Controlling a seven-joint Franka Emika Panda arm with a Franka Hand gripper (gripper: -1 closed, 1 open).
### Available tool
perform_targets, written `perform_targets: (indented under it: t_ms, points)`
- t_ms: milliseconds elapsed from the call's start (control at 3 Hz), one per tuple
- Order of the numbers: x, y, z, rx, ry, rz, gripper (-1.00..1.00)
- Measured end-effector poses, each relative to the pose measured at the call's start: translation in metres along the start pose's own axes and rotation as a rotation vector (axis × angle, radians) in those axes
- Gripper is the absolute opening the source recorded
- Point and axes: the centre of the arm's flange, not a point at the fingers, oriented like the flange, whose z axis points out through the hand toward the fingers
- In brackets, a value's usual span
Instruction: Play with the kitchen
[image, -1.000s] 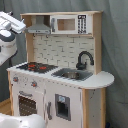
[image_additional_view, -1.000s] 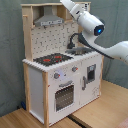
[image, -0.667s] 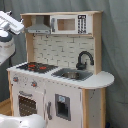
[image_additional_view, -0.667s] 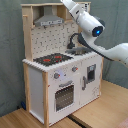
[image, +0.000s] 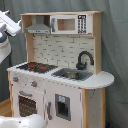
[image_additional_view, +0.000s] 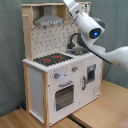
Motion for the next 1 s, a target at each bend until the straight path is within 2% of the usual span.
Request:
perform_targets:
  t_ms: [667, 1000]
  points:
    - [0.014, 0.001, -0.011, 0.002, -0.089, 0.094, 1.0]
    - [0.024, -0.004, -0.014, 0.011, -0.156, 0.159, 1.0]
